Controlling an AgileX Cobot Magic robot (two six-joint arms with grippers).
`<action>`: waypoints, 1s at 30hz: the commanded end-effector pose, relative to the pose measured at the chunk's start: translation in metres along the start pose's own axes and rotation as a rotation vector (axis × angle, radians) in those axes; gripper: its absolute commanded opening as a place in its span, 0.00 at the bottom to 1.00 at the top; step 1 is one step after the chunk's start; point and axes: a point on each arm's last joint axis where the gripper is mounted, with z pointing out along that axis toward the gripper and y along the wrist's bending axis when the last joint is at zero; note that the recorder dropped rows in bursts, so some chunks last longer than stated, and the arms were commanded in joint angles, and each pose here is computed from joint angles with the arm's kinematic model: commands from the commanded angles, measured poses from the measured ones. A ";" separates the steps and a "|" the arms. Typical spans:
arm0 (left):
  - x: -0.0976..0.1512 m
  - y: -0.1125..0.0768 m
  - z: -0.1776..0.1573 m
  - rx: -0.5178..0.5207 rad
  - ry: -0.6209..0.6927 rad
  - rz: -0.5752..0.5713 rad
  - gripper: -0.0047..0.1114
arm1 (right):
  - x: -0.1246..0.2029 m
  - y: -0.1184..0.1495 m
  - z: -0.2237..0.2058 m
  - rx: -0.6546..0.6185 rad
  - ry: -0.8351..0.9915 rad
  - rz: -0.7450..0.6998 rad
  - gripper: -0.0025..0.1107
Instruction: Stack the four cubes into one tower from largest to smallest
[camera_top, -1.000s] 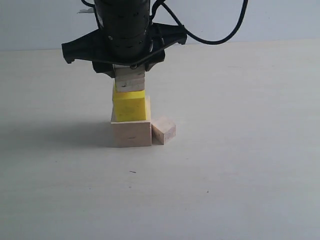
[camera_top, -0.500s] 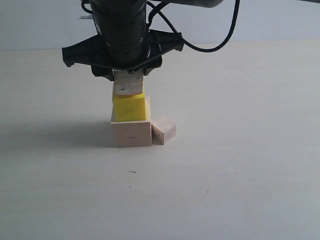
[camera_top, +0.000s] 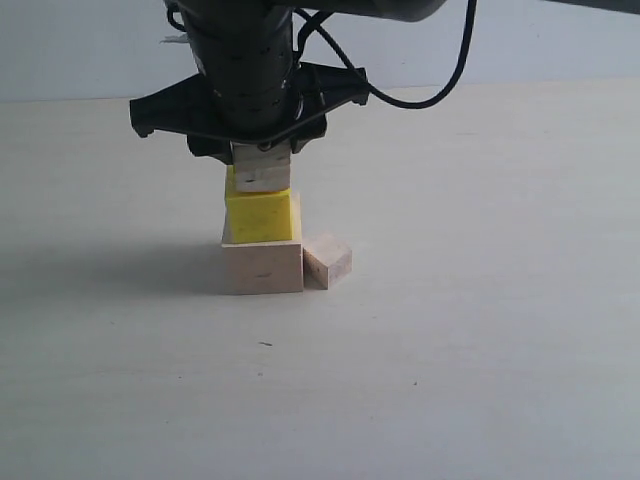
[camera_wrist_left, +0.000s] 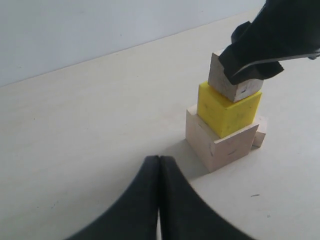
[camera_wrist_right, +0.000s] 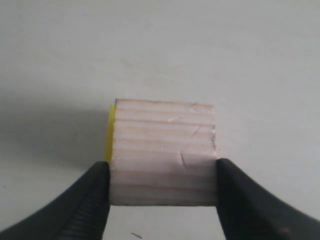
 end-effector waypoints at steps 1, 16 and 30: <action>0.000 0.000 -0.001 0.002 -0.011 -0.019 0.04 | -0.002 0.002 0.003 0.004 -0.010 -0.003 0.02; -0.001 0.000 -0.006 0.000 -0.035 -0.019 0.04 | 0.002 0.005 0.003 -0.026 0.024 0.018 0.02; -0.001 0.000 -0.006 0.000 -0.035 -0.019 0.04 | 0.006 0.008 0.000 -0.011 0.028 -0.001 0.02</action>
